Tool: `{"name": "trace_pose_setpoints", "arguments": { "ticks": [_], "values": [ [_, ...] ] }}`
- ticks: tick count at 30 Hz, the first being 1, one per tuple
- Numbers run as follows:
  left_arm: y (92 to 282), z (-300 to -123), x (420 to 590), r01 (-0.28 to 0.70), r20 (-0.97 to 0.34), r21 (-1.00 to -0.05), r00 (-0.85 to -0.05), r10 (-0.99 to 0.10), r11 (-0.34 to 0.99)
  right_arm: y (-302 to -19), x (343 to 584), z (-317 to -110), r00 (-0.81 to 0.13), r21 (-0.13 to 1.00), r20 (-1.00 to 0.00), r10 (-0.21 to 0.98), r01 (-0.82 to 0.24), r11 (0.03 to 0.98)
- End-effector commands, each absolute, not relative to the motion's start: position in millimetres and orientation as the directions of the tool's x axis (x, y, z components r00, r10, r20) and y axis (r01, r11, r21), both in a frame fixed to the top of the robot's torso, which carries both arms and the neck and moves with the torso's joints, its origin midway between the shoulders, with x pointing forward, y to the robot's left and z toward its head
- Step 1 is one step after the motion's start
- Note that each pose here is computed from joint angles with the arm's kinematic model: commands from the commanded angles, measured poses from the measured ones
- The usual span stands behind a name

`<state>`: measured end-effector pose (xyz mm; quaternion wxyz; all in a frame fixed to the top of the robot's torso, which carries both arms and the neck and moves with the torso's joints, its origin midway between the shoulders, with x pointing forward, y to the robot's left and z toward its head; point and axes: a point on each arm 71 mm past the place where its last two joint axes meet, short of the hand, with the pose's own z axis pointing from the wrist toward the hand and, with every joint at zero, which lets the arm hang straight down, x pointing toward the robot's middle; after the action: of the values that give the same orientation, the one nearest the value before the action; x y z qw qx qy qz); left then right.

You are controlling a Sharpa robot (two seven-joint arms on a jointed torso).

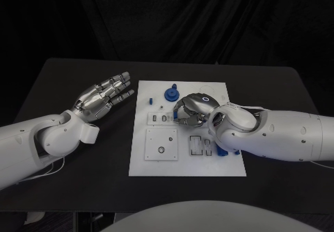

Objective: Assemble the parts on the task board

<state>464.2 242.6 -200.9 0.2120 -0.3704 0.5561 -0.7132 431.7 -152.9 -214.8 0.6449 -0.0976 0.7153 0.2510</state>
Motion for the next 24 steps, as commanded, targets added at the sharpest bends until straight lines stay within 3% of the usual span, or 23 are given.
{"name": "trace_pose_setpoints", "arguments": {
  "ticks": [1,14,24],
  "values": [
    [241.3,-200.2,464.0,-0.105,0.301,-0.946,-0.641,-0.706,-0.308,-153.5,431.3,-218.7,-0.168,0.218,-0.973,0.158,-0.452,0.865],
    [242.4,-200.8,464.3,-0.104,0.301,-0.946,-0.639,-0.708,-0.308,-152.9,430.7,-215.6,-0.141,0.232,-0.972,0.187,-0.485,0.843],
    [243.4,-200.8,463.6,-0.102,0.3,-0.946,-0.636,-0.711,-0.308,-152.7,425.3,-203.9,-0.059,0.266,-0.958,0.282,-0.555,0.788]
  ]
}}
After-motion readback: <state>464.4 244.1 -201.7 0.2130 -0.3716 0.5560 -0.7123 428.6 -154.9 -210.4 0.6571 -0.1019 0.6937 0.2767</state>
